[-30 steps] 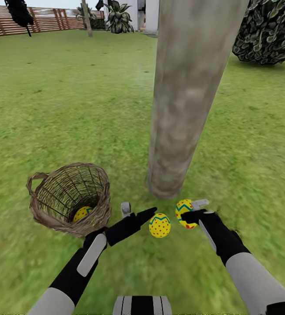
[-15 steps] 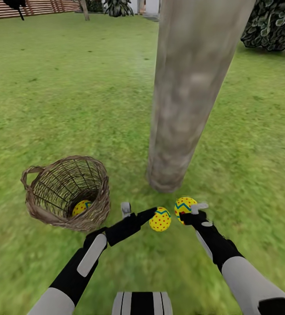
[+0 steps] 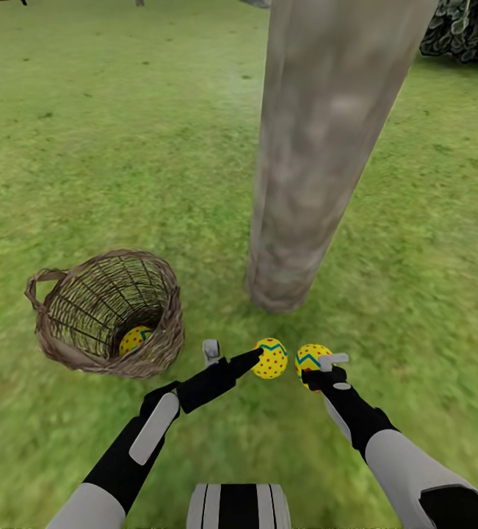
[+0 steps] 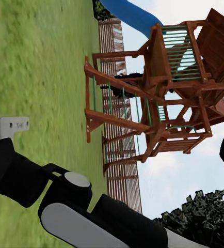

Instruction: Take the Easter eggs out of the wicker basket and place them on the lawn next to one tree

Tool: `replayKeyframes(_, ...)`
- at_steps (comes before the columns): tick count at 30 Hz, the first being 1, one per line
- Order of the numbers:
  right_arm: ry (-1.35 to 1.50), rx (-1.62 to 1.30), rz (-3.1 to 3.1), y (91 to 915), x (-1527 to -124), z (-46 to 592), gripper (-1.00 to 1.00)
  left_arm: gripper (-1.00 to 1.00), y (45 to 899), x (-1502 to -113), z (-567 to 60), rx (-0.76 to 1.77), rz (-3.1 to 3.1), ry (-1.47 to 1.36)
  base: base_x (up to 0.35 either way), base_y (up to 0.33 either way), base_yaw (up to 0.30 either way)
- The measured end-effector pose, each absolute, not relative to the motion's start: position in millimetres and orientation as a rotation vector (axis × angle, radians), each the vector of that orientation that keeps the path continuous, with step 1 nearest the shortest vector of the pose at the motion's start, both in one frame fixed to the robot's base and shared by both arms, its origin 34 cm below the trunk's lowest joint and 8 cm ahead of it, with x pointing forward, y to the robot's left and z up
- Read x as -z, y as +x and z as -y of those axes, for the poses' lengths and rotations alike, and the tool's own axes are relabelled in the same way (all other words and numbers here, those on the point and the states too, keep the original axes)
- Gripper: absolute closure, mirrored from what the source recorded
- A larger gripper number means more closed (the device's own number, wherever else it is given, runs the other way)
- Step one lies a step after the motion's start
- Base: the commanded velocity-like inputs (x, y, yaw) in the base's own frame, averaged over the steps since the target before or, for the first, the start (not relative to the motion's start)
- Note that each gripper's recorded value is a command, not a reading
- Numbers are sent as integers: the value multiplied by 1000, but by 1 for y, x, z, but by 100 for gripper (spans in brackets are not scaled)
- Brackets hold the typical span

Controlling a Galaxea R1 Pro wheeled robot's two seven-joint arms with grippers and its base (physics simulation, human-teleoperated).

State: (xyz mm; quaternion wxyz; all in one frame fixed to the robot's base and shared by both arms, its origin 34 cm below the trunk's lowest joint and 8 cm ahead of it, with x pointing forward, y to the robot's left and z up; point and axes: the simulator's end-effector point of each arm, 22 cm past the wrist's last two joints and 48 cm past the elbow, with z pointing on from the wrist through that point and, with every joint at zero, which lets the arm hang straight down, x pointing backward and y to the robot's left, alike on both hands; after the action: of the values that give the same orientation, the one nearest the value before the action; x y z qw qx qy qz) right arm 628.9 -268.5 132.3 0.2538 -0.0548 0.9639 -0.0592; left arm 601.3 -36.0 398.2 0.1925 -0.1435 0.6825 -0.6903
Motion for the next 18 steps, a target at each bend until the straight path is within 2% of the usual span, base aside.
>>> replayKeyframes(4,-149,161,-2619,629,-132,268,100,-100,602,-398,35,1937,-1914,-404,34,0,0)
replayKeyframes(9,-152,162,-2611,632,-134,268,100,-100,602,-398,35,1936,-1913,-406,230,0,0)
replayKeyframes(18,-155,157,-2602,635,-133,267,100,-100,598,-386,35,1935,-1936,-431,5,0,0)
